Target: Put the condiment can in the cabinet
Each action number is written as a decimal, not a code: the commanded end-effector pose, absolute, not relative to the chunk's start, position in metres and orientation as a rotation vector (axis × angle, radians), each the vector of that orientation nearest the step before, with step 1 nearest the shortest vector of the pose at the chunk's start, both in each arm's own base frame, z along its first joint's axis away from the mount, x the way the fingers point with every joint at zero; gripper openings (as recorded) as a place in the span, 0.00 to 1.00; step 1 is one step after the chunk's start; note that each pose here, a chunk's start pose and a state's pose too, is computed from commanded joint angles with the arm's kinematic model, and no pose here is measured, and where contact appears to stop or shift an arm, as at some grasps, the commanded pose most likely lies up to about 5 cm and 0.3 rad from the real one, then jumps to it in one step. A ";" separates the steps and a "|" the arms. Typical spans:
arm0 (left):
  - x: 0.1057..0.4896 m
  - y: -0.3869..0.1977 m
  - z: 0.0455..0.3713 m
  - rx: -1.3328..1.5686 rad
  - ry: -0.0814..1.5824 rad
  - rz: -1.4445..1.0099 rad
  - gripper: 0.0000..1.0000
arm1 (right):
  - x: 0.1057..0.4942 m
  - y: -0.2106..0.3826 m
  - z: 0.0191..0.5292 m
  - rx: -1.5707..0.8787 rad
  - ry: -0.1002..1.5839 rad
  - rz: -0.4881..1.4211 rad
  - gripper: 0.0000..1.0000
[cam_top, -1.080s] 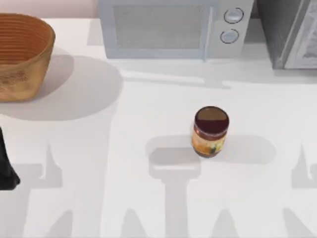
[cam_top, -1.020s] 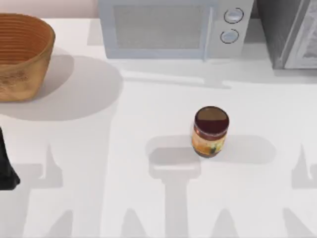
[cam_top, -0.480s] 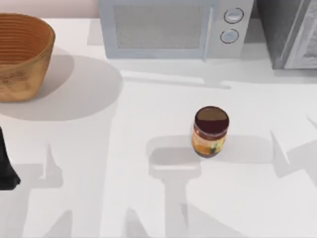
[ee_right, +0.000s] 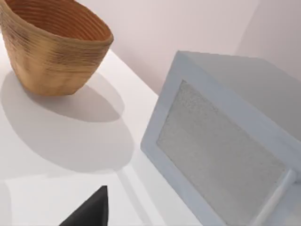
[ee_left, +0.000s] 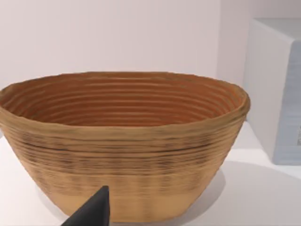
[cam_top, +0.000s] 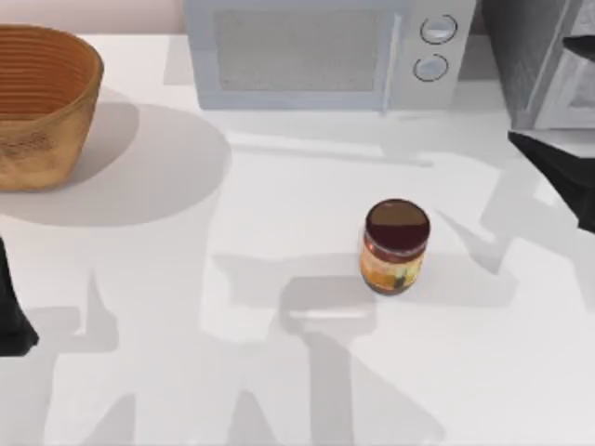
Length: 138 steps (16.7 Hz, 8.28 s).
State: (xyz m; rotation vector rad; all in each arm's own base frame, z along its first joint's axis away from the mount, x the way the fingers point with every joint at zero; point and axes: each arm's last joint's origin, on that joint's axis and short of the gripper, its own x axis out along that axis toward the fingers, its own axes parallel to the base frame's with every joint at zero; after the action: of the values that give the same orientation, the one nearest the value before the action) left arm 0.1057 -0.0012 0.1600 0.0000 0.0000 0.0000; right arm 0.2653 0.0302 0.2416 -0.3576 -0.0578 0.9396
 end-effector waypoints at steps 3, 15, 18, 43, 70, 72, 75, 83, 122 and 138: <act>0.106 -0.001 0.160 0.000 0.000 0.000 1.00 | 0.320 0.039 0.184 -0.316 0.002 1.173 1.00; 0.106 -0.001 0.160 0.000 0.000 0.000 1.00 | 0.355 0.058 0.025 -0.078 0.079 1.559 1.00; 0.106 -0.001 0.160 0.000 0.000 0.000 1.00 | 0.354 0.056 0.025 -0.075 0.084 1.552 1.00; 0.106 -0.001 0.160 0.000 0.000 0.000 1.00 | 0.356 0.118 0.019 -0.078 0.079 1.559 0.55; 0.106 -0.001 0.160 0.000 0.000 0.000 1.00 | 0.361 0.117 0.141 -0.072 0.092 1.549 0.00; 0.106 -0.001 0.160 0.000 0.000 0.000 1.00 | 0.357 0.117 0.162 -0.075 0.084 1.553 0.00; 0.106 -0.001 0.160 0.000 0.000 0.000 1.00 | 0.356 0.117 0.170 -0.079 0.077 1.556 0.00; 0.106 -0.001 0.160 0.000 0.000 0.000 1.00 | 0.334 0.105 0.195 -0.090 0.095 1.441 0.00; 0.106 -0.001 0.160 0.000 0.000 0.000 1.00 | 0.142 0.010 0.313 -0.038 0.154 0.012 0.00; 0.106 -0.001 0.160 0.000 0.000 0.000 1.00 | 0.246 0.048 0.530 0.001 0.001 0.005 0.00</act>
State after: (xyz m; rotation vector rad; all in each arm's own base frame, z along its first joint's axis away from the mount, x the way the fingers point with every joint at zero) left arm 0.1057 -0.0012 0.1600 0.0000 0.0000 0.0000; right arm 0.2463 0.0478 0.5304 0.0009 0.0010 0.0053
